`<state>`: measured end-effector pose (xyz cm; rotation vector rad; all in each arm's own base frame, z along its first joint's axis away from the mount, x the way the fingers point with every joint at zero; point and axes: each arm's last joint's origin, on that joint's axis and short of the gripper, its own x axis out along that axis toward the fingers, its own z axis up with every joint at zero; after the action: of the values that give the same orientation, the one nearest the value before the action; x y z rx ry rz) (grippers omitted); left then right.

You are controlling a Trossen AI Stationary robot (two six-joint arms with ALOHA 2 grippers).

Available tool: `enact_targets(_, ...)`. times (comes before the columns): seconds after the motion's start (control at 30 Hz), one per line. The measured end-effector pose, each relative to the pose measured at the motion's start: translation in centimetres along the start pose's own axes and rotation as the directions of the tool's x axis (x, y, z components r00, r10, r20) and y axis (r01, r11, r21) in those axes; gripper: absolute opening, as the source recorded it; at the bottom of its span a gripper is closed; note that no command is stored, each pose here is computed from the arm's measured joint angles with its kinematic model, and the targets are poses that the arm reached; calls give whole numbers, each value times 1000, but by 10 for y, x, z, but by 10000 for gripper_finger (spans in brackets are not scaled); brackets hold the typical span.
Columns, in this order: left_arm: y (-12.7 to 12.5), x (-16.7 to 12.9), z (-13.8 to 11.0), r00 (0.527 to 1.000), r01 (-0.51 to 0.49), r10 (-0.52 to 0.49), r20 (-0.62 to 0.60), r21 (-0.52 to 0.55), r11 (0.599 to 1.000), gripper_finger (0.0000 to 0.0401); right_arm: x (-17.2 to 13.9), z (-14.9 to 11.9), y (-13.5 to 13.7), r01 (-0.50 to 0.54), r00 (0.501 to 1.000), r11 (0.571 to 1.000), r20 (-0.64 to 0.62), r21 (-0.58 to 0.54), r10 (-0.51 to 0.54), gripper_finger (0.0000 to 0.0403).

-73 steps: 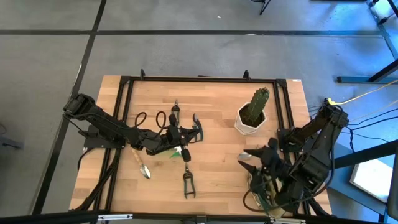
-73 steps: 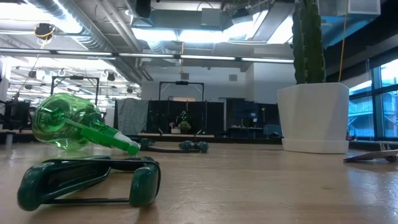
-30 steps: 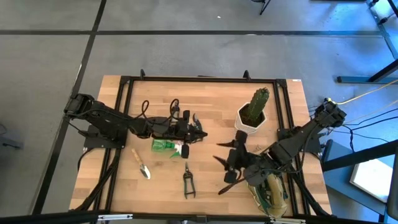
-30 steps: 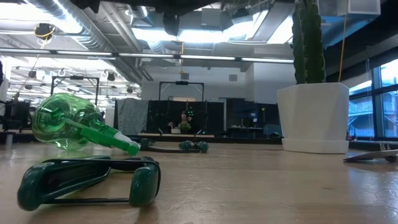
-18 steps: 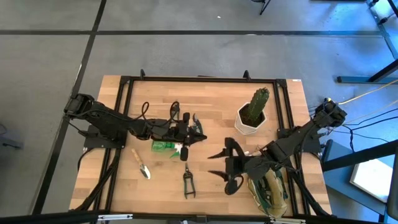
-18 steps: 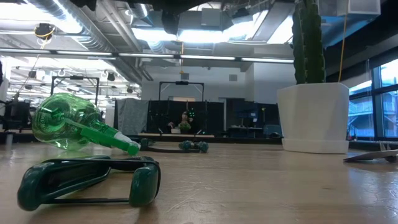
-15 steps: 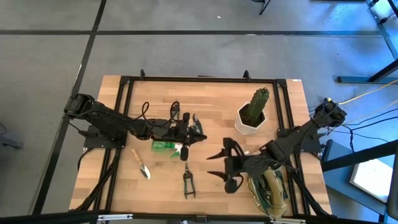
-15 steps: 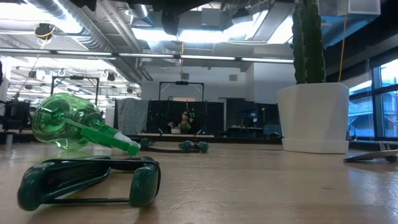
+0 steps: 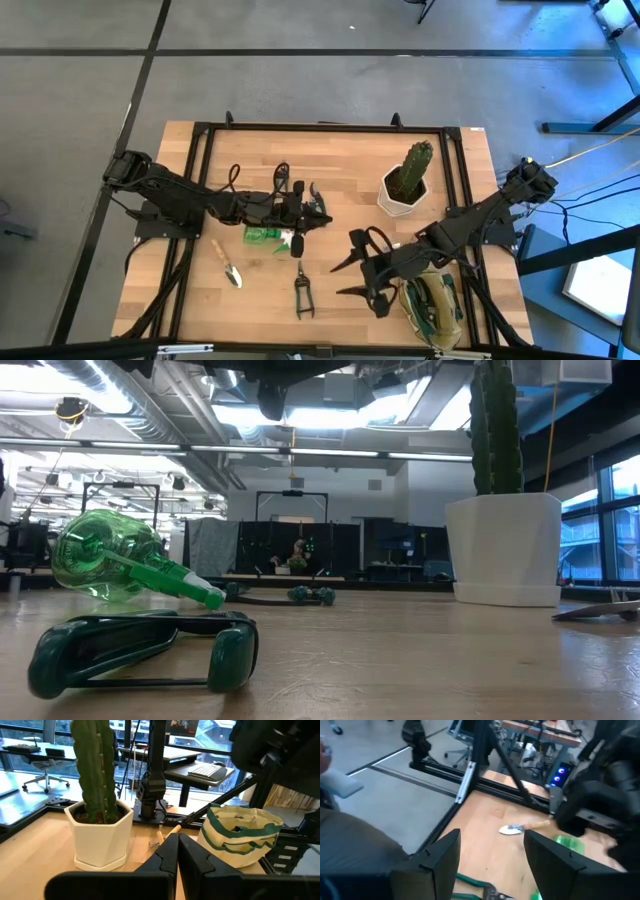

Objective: Pick & Place Garden tools in Gardening bag
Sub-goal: Put the hand pruner into the white bag

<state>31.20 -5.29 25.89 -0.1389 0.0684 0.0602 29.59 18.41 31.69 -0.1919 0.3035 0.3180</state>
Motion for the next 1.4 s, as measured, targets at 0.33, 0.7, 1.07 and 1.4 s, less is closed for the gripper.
enact_targets(0.33, 1, 0, 0, 999, -36, 36, 3, -19, 999, 3, -23, -33, -37, -27, 981, 994, 195, 110, 5, 220)
enact_targets(0.7, 41, 0, -22, 903, -417, 381, -199, -186, 890, 6, -64, -57, -50, 29, 954, 986, 290, 162, -76, 220)
enact_targets(1.07, 59, 28, -20, 864, -435, 348, -364, -190, 880, 6, -69, -59, -51, 51, 953, 984, 286, 169, -99, 220)
enact_targets(1.4, 71, 61, -19, 723, -435, 235, -650, -163, 885, 6, -68, -60, -50, 50, 958, 983, 270, 177, -97, 219)
